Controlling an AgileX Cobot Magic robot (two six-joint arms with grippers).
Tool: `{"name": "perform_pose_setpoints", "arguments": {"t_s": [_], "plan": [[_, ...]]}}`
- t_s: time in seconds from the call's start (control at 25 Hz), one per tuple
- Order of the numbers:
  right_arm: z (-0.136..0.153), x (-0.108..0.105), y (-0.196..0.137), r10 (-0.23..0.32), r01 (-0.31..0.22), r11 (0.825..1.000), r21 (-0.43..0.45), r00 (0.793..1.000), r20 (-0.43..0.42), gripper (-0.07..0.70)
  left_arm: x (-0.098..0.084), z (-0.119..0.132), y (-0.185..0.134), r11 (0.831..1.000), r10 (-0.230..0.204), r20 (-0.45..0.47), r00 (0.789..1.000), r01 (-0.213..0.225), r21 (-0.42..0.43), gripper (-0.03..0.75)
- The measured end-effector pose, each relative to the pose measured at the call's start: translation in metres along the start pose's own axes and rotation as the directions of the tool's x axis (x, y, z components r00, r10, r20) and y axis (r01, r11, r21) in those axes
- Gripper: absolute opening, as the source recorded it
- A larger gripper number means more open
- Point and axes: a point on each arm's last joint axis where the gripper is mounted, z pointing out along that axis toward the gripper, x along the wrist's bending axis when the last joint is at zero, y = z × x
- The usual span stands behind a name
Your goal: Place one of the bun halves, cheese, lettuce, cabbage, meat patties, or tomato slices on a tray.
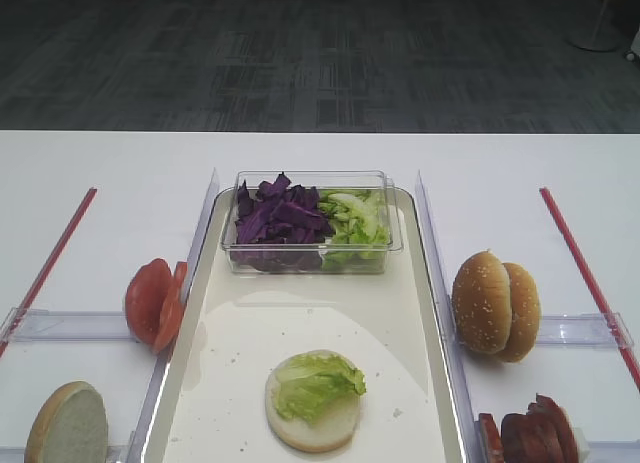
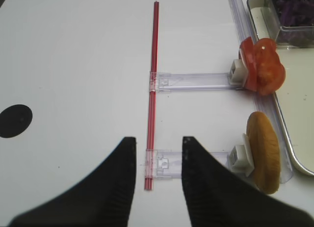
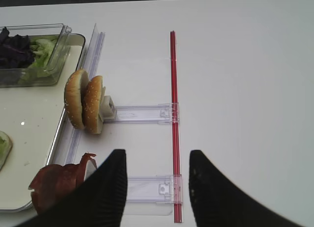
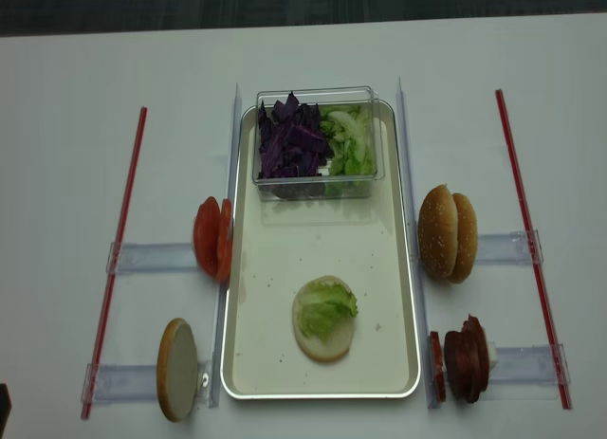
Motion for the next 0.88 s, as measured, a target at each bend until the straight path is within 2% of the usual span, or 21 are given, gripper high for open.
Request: {"name": "perform_pose_setpoints", "arguments": {"t_s": [0.88], "plan": [[0.0000, 0.0000, 0.0000, 0.000, 0.000, 1.000, 0.000, 1.000, 0.000, 0.338, 0.0000, 0.0000, 0.0000, 1.000, 0.000, 0.000, 1.000, 0.000, 0.000, 0.223]]}}
